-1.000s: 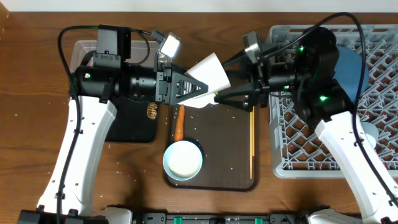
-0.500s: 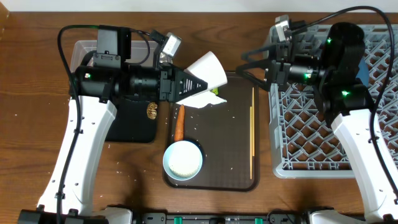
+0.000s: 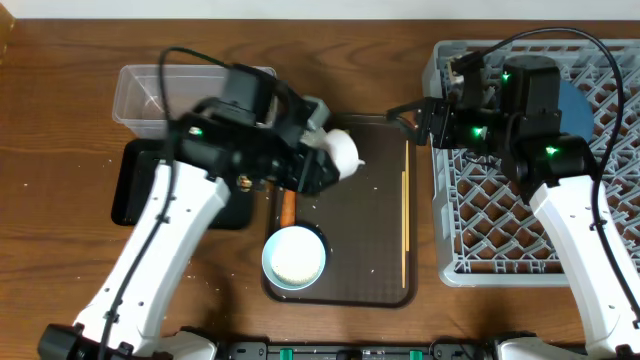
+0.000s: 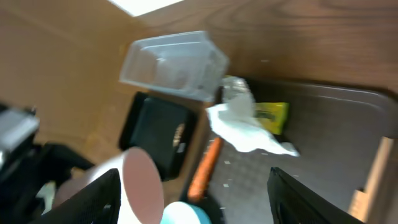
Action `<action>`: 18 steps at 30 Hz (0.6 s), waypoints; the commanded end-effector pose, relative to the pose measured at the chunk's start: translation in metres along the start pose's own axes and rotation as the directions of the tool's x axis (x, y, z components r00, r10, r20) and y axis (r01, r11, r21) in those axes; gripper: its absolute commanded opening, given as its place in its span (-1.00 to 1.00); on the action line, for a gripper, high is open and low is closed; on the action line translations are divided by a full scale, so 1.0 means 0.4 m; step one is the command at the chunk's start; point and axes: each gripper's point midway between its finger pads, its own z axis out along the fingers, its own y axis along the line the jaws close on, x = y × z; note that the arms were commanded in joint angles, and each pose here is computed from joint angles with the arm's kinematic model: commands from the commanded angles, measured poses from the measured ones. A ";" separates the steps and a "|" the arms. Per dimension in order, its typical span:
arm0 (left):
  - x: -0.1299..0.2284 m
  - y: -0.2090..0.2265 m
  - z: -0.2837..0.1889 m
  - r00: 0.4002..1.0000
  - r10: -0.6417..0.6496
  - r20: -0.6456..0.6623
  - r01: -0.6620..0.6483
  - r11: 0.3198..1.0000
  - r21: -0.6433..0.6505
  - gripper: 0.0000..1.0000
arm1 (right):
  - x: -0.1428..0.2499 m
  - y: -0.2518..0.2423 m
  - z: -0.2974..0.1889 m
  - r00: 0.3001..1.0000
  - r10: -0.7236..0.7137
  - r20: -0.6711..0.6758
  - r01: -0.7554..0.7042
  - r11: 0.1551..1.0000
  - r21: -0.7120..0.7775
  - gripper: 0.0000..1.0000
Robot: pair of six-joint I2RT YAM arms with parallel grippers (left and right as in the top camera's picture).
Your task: Sort waste into correct bins and load items into the dishwasher rack
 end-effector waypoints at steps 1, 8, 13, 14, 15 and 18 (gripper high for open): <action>0.054 0.074 0.070 0.994 0.014 -0.112 -0.036 0.979 -0.199 0.11 | -0.017 -0.021 -0.011 0.999 -0.012 0.041 0.008 0.996 0.083 0.34; 0.147 0.091 0.248 0.929 0.097 -0.357 -0.165 0.972 -0.165 0.11 | -0.007 -0.030 -0.011 1.000 0.002 0.028 -0.005 0.995 0.100 0.34; 0.186 0.126 0.327 0.891 0.059 -0.450 -0.149 0.975 -0.167 0.11 | 0.003 -0.036 -0.012 1.000 0.014 0.016 -0.016 0.994 0.110 0.34; 0.192 0.131 0.335 0.886 0.053 -0.461 -0.146 0.975 -0.168 0.11 | 0.005 -0.039 -0.012 1.000 0.017 0.014 -0.019 0.993 0.117 0.34; 0.197 0.135 0.342 0.881 0.048 -0.471 -0.143 0.975 -0.168 0.16 | 0.006 -0.046 -0.013 1.000 0.022 0.014 -0.023 0.991 0.132 0.34; 0.202 0.139 0.350 0.876 0.041 -0.481 -0.139 0.976 -0.169 0.74 | 0.015 -0.060 -0.015 0.999 0.034 0.007 -0.035 0.986 0.160 0.35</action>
